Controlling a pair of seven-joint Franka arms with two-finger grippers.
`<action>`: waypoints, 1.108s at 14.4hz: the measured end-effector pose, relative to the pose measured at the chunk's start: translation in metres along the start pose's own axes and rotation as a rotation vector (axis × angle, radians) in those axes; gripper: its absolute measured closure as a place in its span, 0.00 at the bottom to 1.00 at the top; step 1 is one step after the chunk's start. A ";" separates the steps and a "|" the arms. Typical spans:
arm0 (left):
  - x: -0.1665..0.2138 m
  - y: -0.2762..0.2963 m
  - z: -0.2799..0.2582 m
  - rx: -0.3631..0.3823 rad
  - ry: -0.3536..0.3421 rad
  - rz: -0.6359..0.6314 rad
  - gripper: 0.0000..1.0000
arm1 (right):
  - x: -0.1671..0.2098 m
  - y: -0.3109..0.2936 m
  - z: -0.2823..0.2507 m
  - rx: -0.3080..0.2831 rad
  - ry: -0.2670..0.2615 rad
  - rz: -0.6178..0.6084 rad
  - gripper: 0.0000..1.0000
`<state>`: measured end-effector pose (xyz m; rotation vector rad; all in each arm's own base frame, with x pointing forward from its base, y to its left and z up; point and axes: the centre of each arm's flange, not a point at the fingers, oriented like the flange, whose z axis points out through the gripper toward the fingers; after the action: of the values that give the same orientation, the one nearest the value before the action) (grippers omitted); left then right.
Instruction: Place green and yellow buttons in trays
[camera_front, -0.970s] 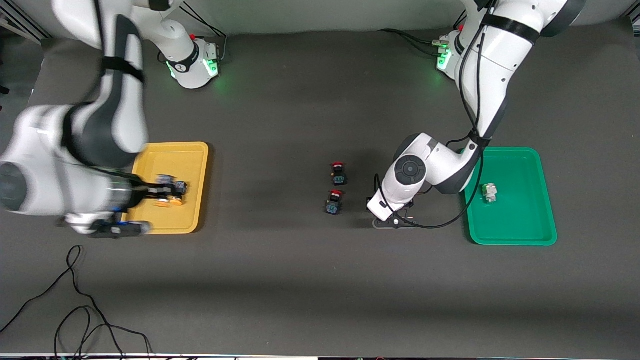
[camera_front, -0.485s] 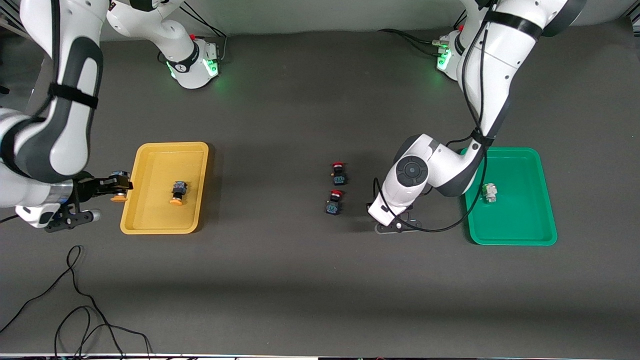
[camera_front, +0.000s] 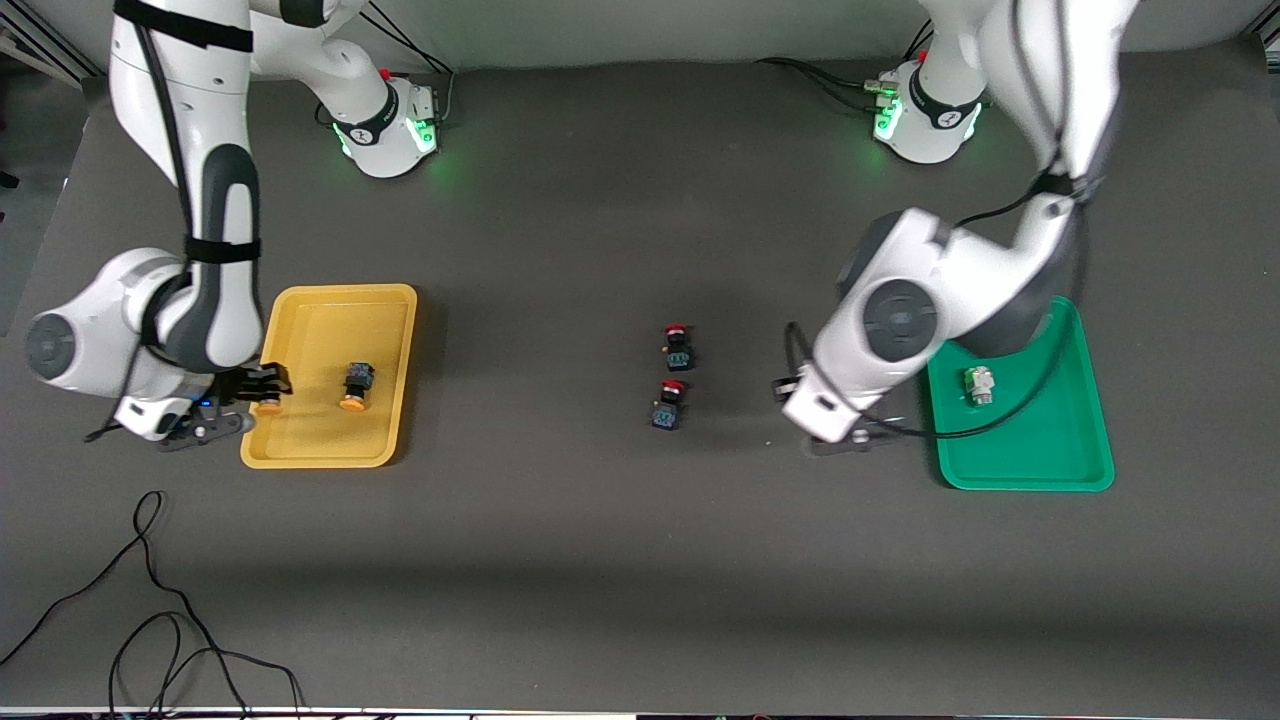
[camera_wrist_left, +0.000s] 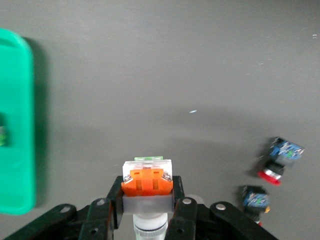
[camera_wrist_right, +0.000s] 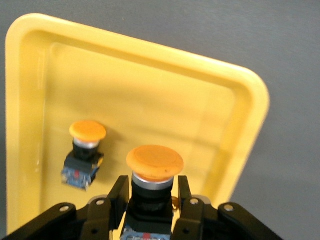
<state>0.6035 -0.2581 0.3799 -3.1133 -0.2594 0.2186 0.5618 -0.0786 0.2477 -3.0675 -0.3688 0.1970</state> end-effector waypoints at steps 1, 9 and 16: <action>0.007 -0.034 -0.009 0.004 -0.012 0.004 0.59 | 0.002 -0.009 0.013 -0.008 0.018 -0.001 0.55; 0.027 -0.331 0.023 0.025 0.002 0.153 0.59 | 0.008 -0.032 0.052 -0.040 0.030 -0.008 0.55; 0.019 -0.377 0.167 0.007 0.098 0.203 0.59 | 0.008 -0.031 0.051 -0.040 0.031 -0.006 0.48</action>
<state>0.5368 0.1161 0.2197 -3.1295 0.0586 0.0680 0.5554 -0.0450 0.1976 -3.1049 -0.3849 0.1434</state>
